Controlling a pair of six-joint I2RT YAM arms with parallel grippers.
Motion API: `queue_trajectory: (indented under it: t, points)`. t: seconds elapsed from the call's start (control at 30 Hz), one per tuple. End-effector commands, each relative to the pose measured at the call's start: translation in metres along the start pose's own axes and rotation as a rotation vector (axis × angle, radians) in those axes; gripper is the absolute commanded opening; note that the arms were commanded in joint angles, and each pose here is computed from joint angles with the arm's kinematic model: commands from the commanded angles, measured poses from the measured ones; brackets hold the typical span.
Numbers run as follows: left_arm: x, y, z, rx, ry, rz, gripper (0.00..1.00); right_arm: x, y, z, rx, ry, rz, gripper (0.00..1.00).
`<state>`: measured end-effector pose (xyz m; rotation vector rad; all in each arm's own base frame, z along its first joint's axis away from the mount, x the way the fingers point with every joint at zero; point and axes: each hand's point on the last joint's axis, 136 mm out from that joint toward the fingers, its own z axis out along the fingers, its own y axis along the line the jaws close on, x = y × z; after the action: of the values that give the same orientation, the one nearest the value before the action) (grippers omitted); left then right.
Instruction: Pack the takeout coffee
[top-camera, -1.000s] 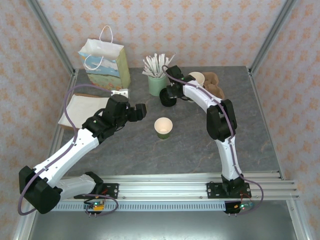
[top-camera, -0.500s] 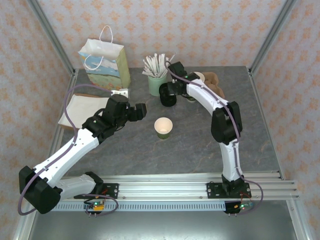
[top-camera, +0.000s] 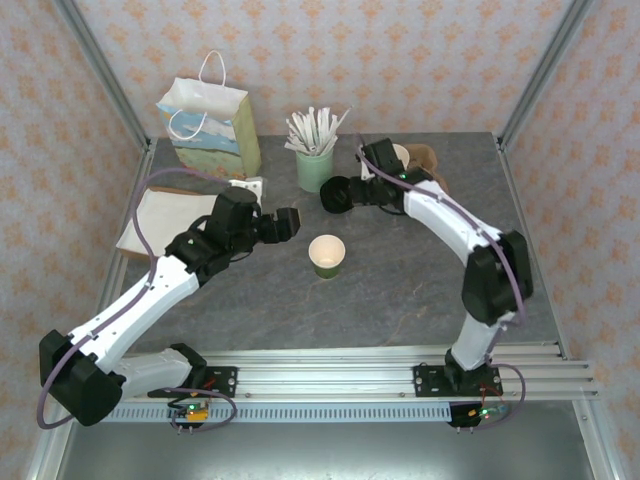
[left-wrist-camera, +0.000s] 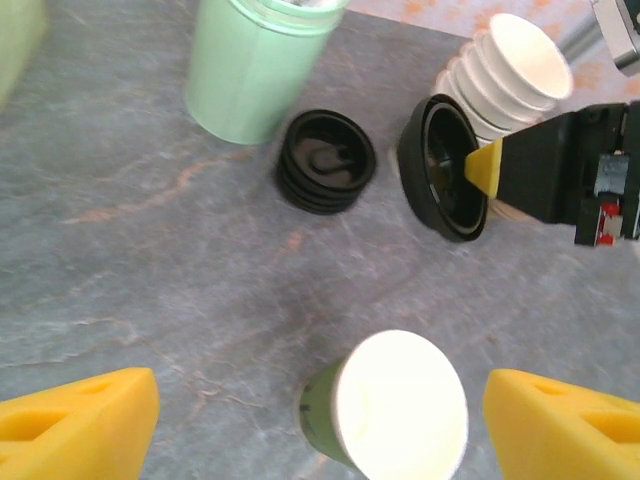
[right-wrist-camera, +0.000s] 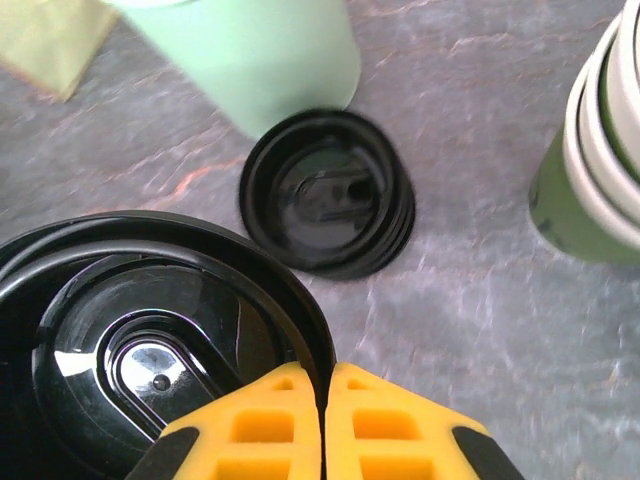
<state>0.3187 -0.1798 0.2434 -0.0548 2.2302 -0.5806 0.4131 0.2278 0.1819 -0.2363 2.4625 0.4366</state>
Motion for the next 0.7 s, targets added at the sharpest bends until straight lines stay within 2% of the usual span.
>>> queue_trajectory:
  t: [0.0, 0.23, 0.4, 0.67]
  points:
    - [-0.014, -0.040, -0.004, 0.176, 0.040, -0.086, 0.85, -0.019, 0.043, -0.041, -0.144, -0.171, -0.059, 0.08]
    - [-0.024, -0.062, 0.008, 0.251, 0.076, -0.186, 0.84, -0.005, 0.059, -0.064, -0.182, -0.282, -0.060, 0.08]
    - [-0.025, -0.066, 0.022, 0.252, 0.106, -0.204, 0.73, -0.002, 0.065, -0.076, -0.223, -0.339, -0.049, 0.08]
    - [-0.025, -0.067, 0.033, 0.235, 0.119, -0.199, 0.55, 0.004, 0.066, -0.078, -0.206, -0.339, -0.043, 0.08]
